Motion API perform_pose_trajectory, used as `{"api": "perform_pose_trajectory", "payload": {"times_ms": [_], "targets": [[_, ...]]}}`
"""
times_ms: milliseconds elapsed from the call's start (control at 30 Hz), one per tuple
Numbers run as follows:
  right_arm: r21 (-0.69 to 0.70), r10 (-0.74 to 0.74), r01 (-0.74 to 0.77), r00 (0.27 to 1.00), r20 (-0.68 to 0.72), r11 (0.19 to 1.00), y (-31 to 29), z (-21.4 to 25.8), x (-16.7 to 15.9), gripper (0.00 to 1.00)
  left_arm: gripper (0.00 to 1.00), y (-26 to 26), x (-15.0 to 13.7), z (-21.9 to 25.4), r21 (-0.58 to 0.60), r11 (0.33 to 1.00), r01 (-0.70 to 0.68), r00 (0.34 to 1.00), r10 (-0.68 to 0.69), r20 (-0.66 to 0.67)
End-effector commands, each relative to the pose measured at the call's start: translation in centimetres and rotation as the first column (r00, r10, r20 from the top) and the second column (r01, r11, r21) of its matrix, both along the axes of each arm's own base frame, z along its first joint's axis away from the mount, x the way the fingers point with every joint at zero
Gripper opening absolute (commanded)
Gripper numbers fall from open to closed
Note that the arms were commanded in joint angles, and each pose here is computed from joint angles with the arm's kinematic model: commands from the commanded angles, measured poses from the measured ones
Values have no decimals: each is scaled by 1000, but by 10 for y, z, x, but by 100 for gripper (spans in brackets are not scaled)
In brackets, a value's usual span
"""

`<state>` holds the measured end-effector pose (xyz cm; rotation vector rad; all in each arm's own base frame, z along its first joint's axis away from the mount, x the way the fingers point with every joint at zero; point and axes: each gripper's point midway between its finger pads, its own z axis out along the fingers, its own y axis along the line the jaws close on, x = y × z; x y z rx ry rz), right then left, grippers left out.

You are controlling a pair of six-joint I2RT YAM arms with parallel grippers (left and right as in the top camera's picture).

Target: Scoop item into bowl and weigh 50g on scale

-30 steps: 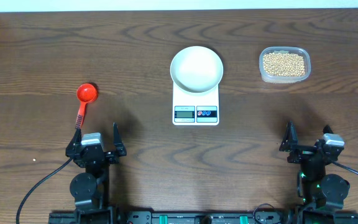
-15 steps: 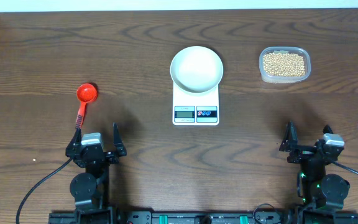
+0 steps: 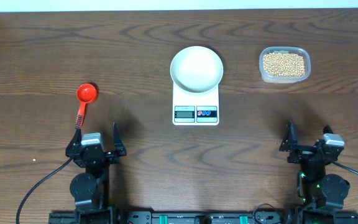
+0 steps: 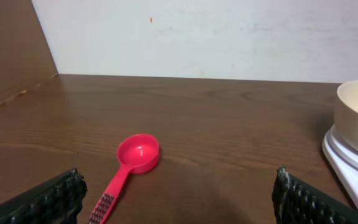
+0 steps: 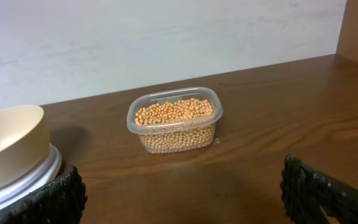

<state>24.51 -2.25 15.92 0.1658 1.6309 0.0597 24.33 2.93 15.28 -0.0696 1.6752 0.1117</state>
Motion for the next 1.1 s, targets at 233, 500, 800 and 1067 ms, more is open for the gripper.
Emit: {"api": "perform_pose_trajectory", "payload": {"times_ms": [233, 500, 800, 1067], "targets": [[15, 4, -4, 1000, 1, 1000, 2, -1, 0, 99, 98, -20, 2, 7, -50, 993, 109, 994, -110, -14], [15, 4, -4, 1000, 1, 1000, 2, -1, 0, 99, 98, -19, 31, 41, -82, 990, 116, 978, -128, -162], [15, 4, -4, 1000, 1, 1000, 2, -1, 0, 99, 98, -8, 103, 57, -142, 986, 83, 884, -139, -446], [15, 4, -4, 1000, 1, 1000, 2, -1, 0, 99, 98, 41, 137, 30, -198, 978, -74, 720, -85, -689]]}}
